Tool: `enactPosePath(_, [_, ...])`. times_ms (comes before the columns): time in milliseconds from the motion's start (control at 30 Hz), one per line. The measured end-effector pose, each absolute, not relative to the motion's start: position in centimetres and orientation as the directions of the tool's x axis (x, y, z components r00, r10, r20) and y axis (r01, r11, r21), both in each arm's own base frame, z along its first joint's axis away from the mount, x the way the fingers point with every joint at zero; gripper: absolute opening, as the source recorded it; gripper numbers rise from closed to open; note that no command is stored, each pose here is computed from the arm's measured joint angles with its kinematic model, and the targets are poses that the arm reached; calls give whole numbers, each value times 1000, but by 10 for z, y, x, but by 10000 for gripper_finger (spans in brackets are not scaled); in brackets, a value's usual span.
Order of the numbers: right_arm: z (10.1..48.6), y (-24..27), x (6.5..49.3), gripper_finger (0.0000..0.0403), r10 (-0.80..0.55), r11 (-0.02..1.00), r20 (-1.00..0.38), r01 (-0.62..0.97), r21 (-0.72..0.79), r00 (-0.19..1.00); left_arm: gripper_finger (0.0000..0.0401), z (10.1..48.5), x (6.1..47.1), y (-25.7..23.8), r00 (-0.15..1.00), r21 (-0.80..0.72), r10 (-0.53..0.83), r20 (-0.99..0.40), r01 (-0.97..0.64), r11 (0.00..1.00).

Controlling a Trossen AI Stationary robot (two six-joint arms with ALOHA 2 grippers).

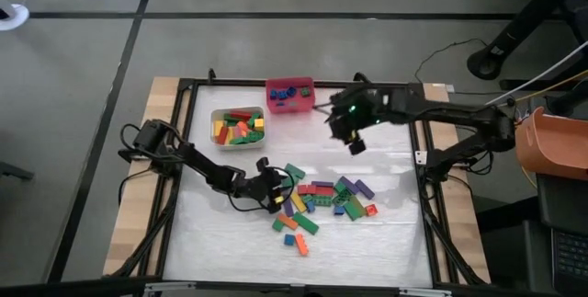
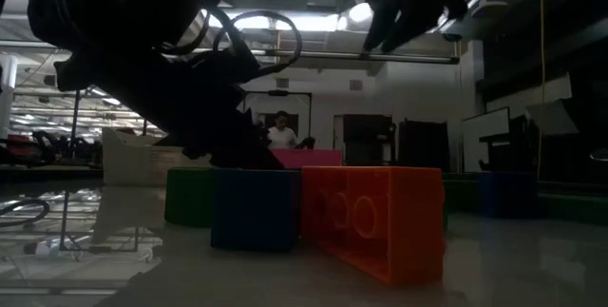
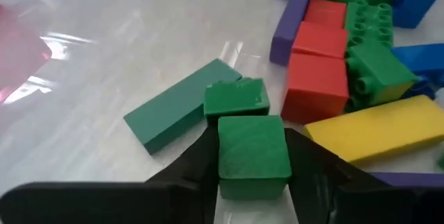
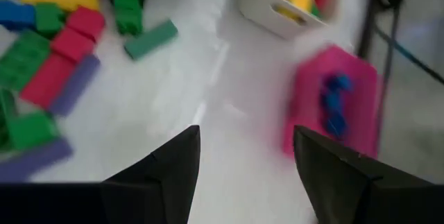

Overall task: Sort blocks by size
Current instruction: Put the small green wooden block into the red bin

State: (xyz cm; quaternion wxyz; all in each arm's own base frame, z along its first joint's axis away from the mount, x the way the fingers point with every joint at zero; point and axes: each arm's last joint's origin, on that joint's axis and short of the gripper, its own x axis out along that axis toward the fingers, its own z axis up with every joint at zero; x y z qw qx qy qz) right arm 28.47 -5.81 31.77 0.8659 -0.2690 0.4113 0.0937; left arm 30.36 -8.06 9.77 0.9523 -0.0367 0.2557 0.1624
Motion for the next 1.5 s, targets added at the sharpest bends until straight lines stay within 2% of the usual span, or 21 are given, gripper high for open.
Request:
enactPosePath(233, [246, -36, 293, 227, 148, 785, -648, -487, -383, 747, 114, 136, 300, -76, 854, 30, 284, -436, -302, 953])
enactPosePath(433, [212, -15, 289, 227, 182, 764, -554, -472, -441, 813, 114, 175, 291, -47, 842, 166, 370, -392, -331, 929])
enactPosePath(533, [205, -5, 287, 227, 185, 751, -521, -462, -472, 833, 114, 191, 288, -20, 812, 277, 469, -348, -389, 879])
enactPosePath(733, [204, 8, 288, 227, 166, 744, -483, -431, -511, 860, 127, 208, 282, 52, 690, 458, 673, -267, -523, 718])
enactPosePath(833, [206, 12, 290, 227, 155, 740, -454, -407, -535, 878, 130, 207, 275, 88, 653, 443, 703, -280, -562, 698])
enactPosePath(967, [205, 12, 297, 227, 149, 741, -397, -368, -561, 905, 132, 201, 266, 124, 656, 348, 693, -300, -601, 719])
enactPosePath(1067, [201, 11, 303, 227, 146, 743, -380, -355, -567, 913, 137, 196, 261, 142, 623, 294, 722, -301, -660, 691])
enactPosePath(1233, [189, 12, 311, 227, 146, 743, -373, -351, -570, 916, 153, 185, 256, 159, 613, 197, 717, -332, -699, 688])
enactPosePath(1500, [169, 12, 323, 227, 146, 743, -377, -353, -568, 915, 188, 170, 258, 166, 613, 192, 693, -379, -681, 707])
